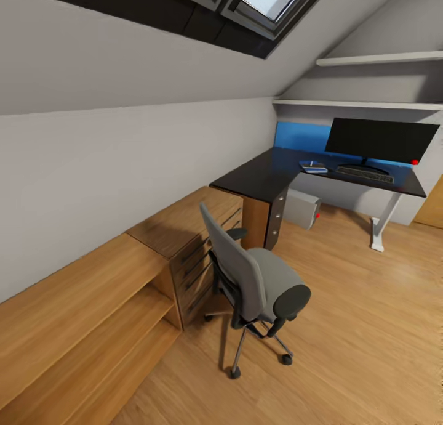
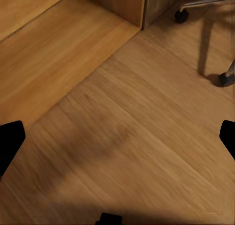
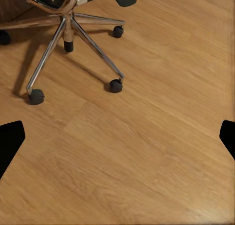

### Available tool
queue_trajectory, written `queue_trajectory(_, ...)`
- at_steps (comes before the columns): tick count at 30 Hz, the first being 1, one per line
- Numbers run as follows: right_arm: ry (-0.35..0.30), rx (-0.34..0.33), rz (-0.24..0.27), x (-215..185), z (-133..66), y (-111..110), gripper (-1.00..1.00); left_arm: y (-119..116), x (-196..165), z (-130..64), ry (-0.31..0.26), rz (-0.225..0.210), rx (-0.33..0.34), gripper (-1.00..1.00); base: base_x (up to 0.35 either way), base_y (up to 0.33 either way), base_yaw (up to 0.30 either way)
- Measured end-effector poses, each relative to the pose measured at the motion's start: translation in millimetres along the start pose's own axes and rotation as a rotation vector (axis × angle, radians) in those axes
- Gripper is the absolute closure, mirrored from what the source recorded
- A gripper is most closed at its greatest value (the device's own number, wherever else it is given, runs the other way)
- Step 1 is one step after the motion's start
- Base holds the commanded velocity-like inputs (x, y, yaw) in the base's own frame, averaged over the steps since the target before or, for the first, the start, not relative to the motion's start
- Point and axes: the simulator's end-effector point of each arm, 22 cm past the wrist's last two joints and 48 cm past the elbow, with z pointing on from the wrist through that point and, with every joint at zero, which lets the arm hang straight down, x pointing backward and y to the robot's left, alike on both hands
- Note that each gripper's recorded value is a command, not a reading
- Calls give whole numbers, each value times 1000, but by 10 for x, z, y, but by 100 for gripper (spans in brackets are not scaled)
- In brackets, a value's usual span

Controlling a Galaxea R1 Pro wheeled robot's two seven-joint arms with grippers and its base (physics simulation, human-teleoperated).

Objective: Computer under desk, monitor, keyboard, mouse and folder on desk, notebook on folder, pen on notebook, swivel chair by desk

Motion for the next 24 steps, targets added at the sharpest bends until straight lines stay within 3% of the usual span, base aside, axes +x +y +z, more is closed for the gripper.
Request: queue_trajectory(24,-17,2,3,-58,22,-2,-100,-5,-53,19,-14,-2,0,-100,170,206,-287)
